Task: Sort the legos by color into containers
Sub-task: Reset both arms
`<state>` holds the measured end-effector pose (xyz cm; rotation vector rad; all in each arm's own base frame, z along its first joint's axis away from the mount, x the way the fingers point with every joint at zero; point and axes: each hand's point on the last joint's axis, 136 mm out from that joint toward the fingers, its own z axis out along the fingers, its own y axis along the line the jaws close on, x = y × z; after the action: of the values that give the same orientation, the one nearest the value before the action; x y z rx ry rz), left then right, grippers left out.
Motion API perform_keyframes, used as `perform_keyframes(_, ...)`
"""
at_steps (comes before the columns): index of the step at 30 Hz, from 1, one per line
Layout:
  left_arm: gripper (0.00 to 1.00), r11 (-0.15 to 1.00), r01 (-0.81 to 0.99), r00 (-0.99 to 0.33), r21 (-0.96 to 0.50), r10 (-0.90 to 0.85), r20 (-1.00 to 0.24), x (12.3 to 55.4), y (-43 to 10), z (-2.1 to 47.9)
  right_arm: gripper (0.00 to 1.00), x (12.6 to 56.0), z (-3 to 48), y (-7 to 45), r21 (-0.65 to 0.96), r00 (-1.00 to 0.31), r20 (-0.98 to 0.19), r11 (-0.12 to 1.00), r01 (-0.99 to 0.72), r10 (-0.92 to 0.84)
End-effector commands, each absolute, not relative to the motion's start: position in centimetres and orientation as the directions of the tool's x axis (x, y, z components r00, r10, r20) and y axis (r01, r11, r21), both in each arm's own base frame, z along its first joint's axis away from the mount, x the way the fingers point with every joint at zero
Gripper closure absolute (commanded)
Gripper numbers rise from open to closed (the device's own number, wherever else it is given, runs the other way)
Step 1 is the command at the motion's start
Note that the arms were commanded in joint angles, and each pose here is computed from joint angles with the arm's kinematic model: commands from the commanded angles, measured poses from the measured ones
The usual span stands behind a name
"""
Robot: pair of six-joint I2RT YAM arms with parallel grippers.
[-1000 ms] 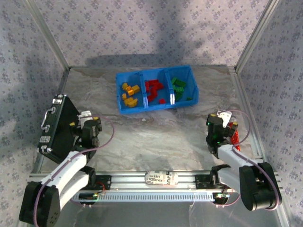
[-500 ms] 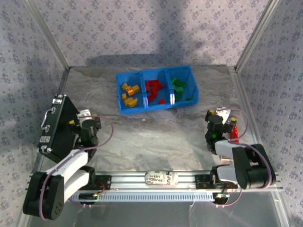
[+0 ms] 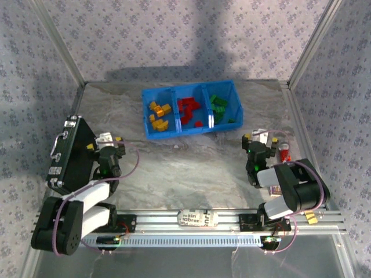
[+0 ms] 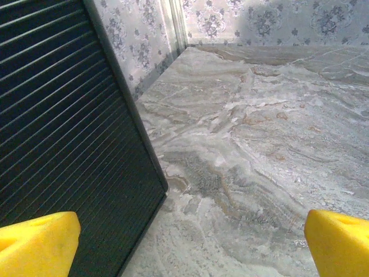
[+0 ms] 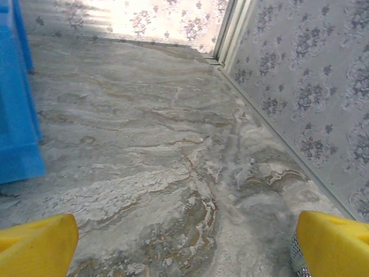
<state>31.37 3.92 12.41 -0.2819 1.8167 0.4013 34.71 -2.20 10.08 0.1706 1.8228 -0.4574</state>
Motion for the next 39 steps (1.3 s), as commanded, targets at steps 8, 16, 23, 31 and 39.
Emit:
perform_keyframes(8,0.0,0.951,-0.299,-0.147,0.075,0.032,-0.989,33.8,2.0,13.9,0.01,35.2,11.4,-2.4,-0.172,-0.237,-0.967,0.927,0.334,-0.095)
perform_keyframes(16,0.0,0.951,-0.301,-0.095,0.064,0.037,-0.995,34.1,2.7,12.5,0.01,34.2,11.5,-3.7,-0.085,-0.192,-0.981,0.939,0.334,-0.021)
perform_keyframes(23,0.0,0.983,-0.103,-0.128,0.149,0.135,-0.982,35.0,-1.0,11.4,0.01,34.6,11.1,0.8,-0.216,-0.187,-0.965,0.964,0.158,-0.185)
perform_keyframes(31,0.0,0.987,-0.05,-0.146,0.15,0.141,-0.979,35.6,-1.6,10.7,0.01,38.8,8.6,-3.3,-0.051,-0.388,-0.921,0.984,0.172,0.02)
perform_keyframes(39,0.0,0.994,-0.023,-0.239,0.106,0.097,-0.966,37.2,-1.1,10.0,0.01,38.6,8.8,-3.4,-0.097,-0.375,-0.927,0.975,0.202,-0.015)
